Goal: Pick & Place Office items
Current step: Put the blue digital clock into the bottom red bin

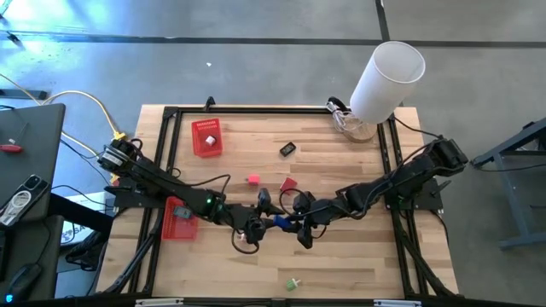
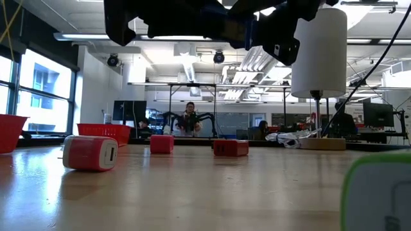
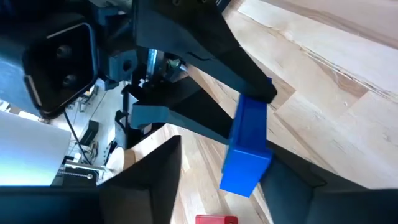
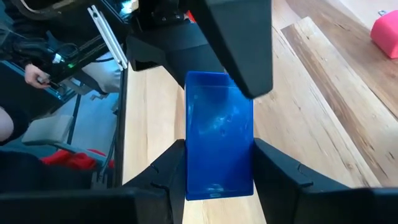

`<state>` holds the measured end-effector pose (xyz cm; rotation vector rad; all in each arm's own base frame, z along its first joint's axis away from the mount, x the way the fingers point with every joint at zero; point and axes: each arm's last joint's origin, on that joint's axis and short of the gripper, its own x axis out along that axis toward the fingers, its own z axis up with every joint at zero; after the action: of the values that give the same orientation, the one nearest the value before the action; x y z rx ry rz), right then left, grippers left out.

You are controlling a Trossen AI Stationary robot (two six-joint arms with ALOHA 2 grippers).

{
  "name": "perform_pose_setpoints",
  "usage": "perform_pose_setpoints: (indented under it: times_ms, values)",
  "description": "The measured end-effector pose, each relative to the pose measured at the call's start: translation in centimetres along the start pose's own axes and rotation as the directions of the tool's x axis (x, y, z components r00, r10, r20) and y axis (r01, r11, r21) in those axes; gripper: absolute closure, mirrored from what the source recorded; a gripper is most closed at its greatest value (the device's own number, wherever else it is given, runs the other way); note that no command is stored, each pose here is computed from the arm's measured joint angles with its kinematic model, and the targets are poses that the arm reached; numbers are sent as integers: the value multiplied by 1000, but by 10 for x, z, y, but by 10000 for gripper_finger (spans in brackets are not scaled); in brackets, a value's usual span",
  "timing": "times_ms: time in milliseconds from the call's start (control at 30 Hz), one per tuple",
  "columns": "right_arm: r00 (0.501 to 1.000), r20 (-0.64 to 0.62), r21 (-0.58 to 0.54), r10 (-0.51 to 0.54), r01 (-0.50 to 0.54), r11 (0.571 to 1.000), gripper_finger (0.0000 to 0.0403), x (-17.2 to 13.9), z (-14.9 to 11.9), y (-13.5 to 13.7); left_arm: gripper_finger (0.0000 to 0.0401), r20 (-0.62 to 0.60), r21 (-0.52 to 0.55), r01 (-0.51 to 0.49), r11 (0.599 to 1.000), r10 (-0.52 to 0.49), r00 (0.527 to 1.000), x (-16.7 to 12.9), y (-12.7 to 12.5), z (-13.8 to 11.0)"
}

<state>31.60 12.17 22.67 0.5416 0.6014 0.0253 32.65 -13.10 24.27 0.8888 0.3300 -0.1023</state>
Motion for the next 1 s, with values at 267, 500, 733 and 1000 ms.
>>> perform_pose_setpoints:
  times_ms: [267, 500, 733, 1000]
  values:
    - [1000, -1, -3, 4, -4, 1000, 266, 0, 1, 0, 334, -6, 5, 13, 1000, -13, 1000, 0, -2, -1]
    - [998, 36, -38, -45, 46, 998, 222, 0, -1, 0, 350, -28, -52, 50, 997, -52, 998, 0, -4, -4]
    - [943, 269, -184, -195, 249, 951, 134, -6, -3, 14, 350, -71, -109, 87, 990, -95, 993, -3, -8, -7]
    - [936, 326, -391, -132, 260, 883, 85, -14, -21, 42, 348, -42, -201, 131, 971, -142, 989, -40, -1, 7]
